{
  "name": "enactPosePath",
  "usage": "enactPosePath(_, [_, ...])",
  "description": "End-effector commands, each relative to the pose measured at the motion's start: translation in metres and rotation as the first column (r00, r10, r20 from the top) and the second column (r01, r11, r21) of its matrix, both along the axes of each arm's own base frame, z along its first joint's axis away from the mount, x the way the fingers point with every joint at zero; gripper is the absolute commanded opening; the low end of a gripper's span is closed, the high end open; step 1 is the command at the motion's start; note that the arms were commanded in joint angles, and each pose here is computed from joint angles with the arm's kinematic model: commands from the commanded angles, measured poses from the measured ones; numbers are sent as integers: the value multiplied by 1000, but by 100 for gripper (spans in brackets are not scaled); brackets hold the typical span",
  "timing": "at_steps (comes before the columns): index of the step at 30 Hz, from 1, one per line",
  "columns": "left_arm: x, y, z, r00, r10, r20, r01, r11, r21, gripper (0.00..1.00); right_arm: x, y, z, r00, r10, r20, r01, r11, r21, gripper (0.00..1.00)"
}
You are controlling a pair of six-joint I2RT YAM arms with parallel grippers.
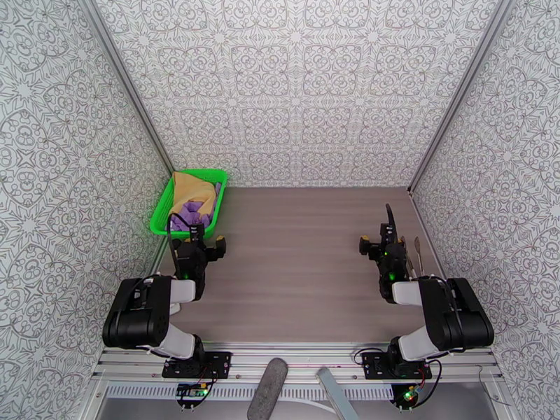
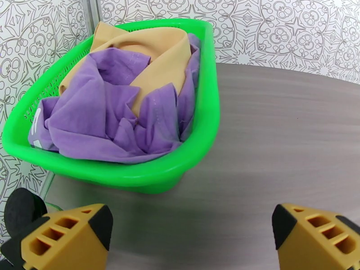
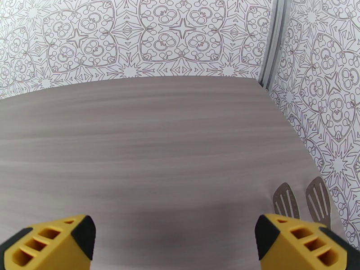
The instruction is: Fold and stack the mixed laundry pile
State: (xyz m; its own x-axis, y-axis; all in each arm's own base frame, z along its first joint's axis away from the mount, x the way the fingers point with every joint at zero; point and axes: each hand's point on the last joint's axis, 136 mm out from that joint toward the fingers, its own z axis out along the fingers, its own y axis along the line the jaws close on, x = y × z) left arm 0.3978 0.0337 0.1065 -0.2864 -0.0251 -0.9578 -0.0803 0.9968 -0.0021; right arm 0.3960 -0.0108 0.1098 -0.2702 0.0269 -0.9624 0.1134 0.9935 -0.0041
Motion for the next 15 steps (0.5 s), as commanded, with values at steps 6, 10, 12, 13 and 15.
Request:
enactPosePath(6, [4,-4,4,1000,-22,15,22,1000,-9,99,4,0,8,1000,6,20,-6,1000,2,99])
enactPosePath(10, [4,-3,4,1000,-21,13,21,1000,-10,99,4,0,8,1000,6,20,-6,1000,1,99])
enactPosePath(12, [4,-3,4,1000,-24,15,24,1000,-15,99,4,0,8,1000,6,19,-6,1000,3,99])
enactPosePath(13, [4,-3,4,1000,-25,15,26,1000,-17,99,4,0,8,1000,6,20,-6,1000,5,99])
enactPosePath(15, [4,-2,4,1000,-25,15,25,1000,-17,99,4,0,7,1000,5,17,-5,1000,4,99])
